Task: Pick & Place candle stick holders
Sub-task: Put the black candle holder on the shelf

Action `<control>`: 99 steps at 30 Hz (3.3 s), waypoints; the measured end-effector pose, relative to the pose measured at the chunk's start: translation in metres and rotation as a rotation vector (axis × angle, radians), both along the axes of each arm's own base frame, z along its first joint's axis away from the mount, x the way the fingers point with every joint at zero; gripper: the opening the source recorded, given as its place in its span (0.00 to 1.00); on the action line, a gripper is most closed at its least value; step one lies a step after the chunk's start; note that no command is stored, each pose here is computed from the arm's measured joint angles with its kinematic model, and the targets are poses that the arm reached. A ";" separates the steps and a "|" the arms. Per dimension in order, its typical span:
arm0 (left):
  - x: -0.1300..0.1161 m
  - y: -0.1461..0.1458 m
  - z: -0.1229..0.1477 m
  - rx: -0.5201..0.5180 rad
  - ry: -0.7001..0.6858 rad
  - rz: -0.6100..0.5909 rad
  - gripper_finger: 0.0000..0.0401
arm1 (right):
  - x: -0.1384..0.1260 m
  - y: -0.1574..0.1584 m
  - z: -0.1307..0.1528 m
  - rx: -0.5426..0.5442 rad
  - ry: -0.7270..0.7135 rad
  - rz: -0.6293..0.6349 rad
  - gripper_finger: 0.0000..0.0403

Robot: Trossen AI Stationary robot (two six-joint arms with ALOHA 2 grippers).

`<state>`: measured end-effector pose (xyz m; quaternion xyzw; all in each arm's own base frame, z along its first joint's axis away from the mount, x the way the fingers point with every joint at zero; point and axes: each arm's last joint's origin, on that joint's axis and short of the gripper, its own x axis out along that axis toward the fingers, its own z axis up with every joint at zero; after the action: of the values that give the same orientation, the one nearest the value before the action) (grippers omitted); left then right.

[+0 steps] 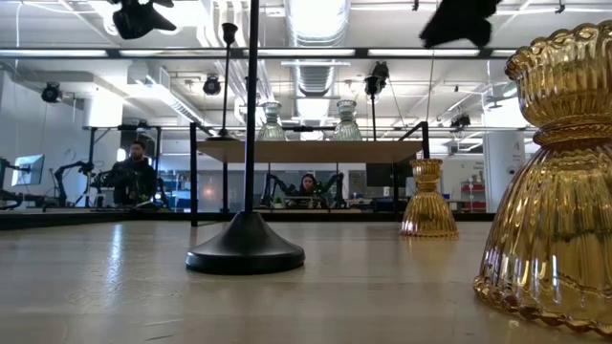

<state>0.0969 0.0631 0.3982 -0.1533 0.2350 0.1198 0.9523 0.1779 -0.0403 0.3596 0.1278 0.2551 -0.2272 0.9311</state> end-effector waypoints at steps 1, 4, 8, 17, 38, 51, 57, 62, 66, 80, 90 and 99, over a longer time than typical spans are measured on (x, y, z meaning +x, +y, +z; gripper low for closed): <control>-0.002 -0.002 -0.001 -0.016 0.007 0.003 0.51 | 0.004 0.003 0.000 0.035 -0.011 0.112 0.29; -0.008 -0.005 -0.002 -0.015 0.033 0.035 0.48 | 0.014 0.014 -0.006 0.171 0.001 0.364 0.26; -0.012 -0.007 -0.002 0.007 0.035 0.065 0.44 | 0.032 0.032 -0.015 0.226 0.034 0.512 0.23; -0.014 -0.009 -0.001 0.014 0.029 0.066 0.42 | 0.085 0.080 -0.041 0.186 0.050 0.698 0.15; -0.014 -0.008 -0.002 0.038 0.050 0.065 0.42 | 0.170 0.111 -0.125 0.207 0.061 0.788 0.43; -0.011 -0.004 -0.005 0.076 0.107 0.079 0.42 | 0.205 0.125 -0.132 0.243 0.033 0.951 0.40; -0.012 -0.004 -0.008 0.075 0.144 0.078 0.42 | 0.214 0.130 -0.134 0.239 0.036 0.993 0.37; -0.012 -0.005 -0.009 0.075 0.152 0.074 0.42 | 0.220 0.131 -0.132 0.227 0.018 0.999 0.35; -0.012 -0.005 -0.009 0.084 0.154 0.068 0.42 | 0.225 0.132 -0.134 0.217 0.021 1.009 0.34; -0.013 -0.005 -0.010 0.080 0.162 0.066 0.42 | 0.228 0.135 -0.128 0.193 -0.009 1.020 0.23; -0.013 -0.005 -0.010 0.080 0.162 0.067 0.42 | 0.228 0.137 -0.127 0.172 -0.027 1.028 0.08; -0.013 -0.005 -0.010 0.072 0.167 0.070 0.42 | 0.228 0.136 -0.126 0.136 -0.021 0.998 0.03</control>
<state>0.0838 0.0577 0.3881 -0.1165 0.3036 0.1735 0.9296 0.4057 0.0954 0.2336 0.0528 0.2897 0.2642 0.9184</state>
